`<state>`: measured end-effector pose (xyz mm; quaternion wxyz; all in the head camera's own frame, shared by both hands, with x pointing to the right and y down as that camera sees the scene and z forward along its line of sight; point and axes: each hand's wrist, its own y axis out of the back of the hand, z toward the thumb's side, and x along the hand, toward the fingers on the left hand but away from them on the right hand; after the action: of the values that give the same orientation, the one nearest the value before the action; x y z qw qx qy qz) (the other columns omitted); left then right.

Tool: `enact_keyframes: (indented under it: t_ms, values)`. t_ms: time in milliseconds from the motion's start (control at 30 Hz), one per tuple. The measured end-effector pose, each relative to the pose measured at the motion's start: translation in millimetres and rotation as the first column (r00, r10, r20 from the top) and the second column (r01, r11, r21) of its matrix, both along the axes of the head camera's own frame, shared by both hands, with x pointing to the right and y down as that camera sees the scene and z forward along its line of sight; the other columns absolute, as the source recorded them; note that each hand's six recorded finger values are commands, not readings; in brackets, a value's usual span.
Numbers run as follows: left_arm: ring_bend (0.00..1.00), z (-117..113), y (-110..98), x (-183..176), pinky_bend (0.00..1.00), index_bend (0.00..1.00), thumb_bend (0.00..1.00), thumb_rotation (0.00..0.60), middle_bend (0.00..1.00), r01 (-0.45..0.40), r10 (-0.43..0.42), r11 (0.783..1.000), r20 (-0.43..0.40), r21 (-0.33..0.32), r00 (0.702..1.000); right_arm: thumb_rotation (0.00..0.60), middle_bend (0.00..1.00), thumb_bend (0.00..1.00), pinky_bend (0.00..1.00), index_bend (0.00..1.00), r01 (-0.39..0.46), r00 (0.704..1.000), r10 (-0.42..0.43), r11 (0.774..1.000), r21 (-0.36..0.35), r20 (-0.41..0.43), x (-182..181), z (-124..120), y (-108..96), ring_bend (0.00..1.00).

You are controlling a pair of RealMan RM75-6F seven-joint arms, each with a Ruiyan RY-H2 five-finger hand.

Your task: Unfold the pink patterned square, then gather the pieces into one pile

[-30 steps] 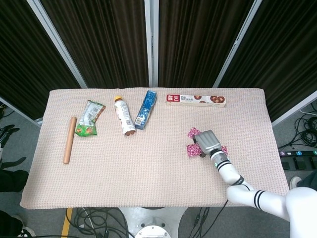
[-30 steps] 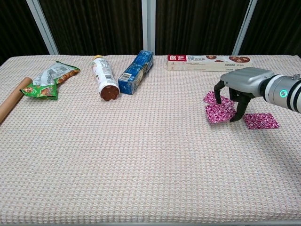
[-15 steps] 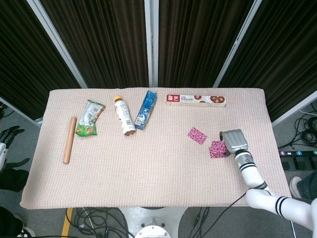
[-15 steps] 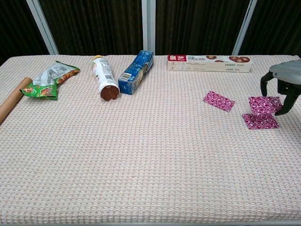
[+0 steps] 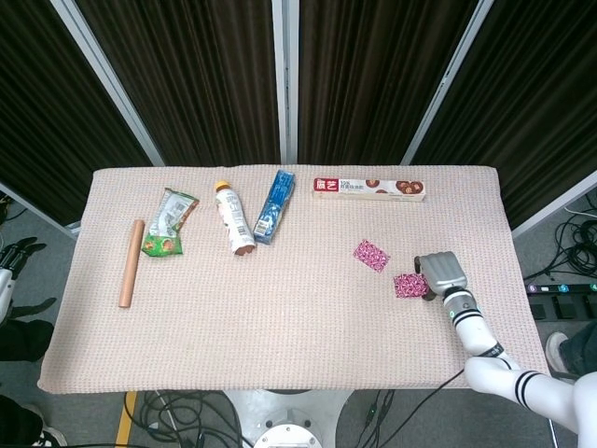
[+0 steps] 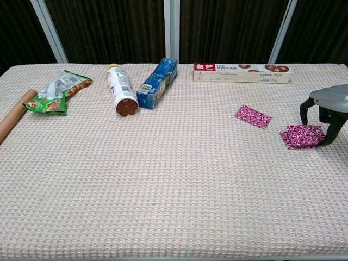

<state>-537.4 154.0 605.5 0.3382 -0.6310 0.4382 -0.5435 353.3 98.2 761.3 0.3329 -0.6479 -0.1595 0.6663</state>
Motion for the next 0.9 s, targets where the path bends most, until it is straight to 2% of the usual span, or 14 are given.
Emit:
enact_keyframes:
  t_ms: [467, 900]
  values:
    - [0.16, -2, 0, -2, 0.26, 0.23, 0.05, 0.6, 0.23, 0.005, -0.005, 1.0, -0.001, 0.005, 1.0, 0.595, 1.0, 0.0, 1.0, 0.46, 0.034, 0.999, -0.033, 0.999, -0.011, 0.015, -12, 8, 3, 1.0]
    - [0.16, -1, -3, -3, 0.26, 0.23, 0.05, 0.6, 0.23, 0.006, -0.006, 1.0, 0.001, 0.008, 1.0, 0.594, 1.0, 0.0, 1.0, 0.4, 0.042, 0.999, -0.043, 0.999, -0.033, -0.006, -12, 13, 2, 1.0]
